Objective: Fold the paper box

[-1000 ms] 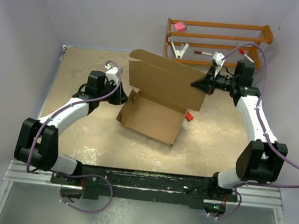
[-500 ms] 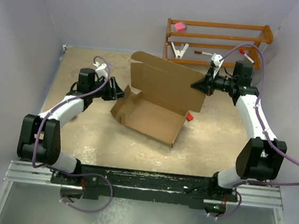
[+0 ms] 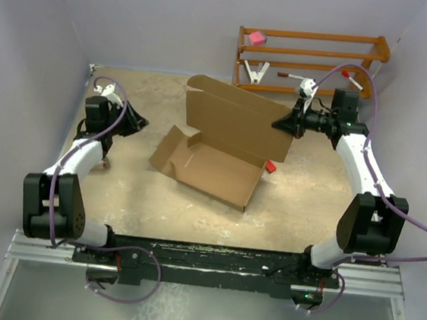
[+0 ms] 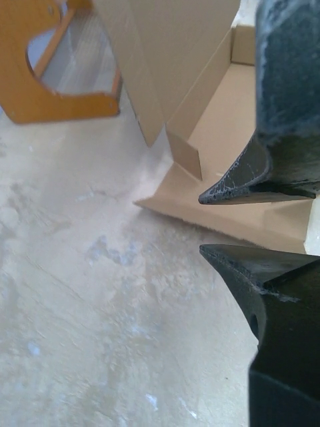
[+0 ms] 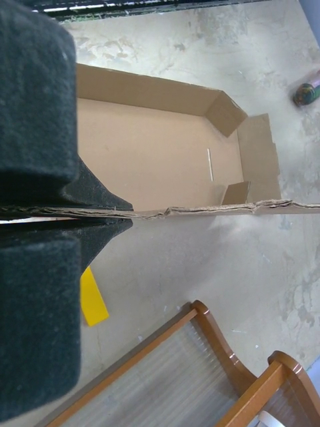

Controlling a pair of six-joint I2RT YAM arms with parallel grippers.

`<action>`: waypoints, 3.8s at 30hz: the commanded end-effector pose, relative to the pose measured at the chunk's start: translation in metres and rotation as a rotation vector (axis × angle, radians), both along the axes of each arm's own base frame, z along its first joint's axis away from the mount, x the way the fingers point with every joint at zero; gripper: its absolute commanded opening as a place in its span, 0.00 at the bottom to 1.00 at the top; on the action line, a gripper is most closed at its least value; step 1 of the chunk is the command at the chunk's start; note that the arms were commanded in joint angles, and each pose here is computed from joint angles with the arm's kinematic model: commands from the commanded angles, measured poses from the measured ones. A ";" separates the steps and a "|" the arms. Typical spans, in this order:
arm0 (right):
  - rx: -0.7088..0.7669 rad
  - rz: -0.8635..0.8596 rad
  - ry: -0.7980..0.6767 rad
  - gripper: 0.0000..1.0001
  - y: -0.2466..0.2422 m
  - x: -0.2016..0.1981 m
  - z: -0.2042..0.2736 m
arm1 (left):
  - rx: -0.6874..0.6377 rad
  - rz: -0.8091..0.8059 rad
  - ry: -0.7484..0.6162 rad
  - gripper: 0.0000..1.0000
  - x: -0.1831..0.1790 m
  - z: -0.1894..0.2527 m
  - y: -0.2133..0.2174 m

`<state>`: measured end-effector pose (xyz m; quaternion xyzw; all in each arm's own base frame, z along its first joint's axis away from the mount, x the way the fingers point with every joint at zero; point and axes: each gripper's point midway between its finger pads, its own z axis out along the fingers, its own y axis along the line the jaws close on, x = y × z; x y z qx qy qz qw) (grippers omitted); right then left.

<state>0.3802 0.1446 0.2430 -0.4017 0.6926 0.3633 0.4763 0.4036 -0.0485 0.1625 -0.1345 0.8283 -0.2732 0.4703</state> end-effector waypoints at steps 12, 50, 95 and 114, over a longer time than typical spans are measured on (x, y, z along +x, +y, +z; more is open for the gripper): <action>0.109 0.203 -0.294 0.00 0.011 -0.049 0.109 | 0.019 -0.046 0.144 0.38 0.000 -0.067 -0.006; 0.073 0.105 -0.258 0.00 -0.008 -0.031 0.086 | -0.198 -0.598 -0.187 0.50 -0.067 -0.032 -0.154; 0.090 0.121 -0.112 0.00 0.001 -0.034 0.062 | -0.226 -0.613 0.145 0.68 -0.066 -0.050 -0.185; 0.074 0.103 -0.095 0.00 0.001 -0.029 0.054 | -0.353 -0.672 0.178 0.69 -0.081 -0.033 -0.204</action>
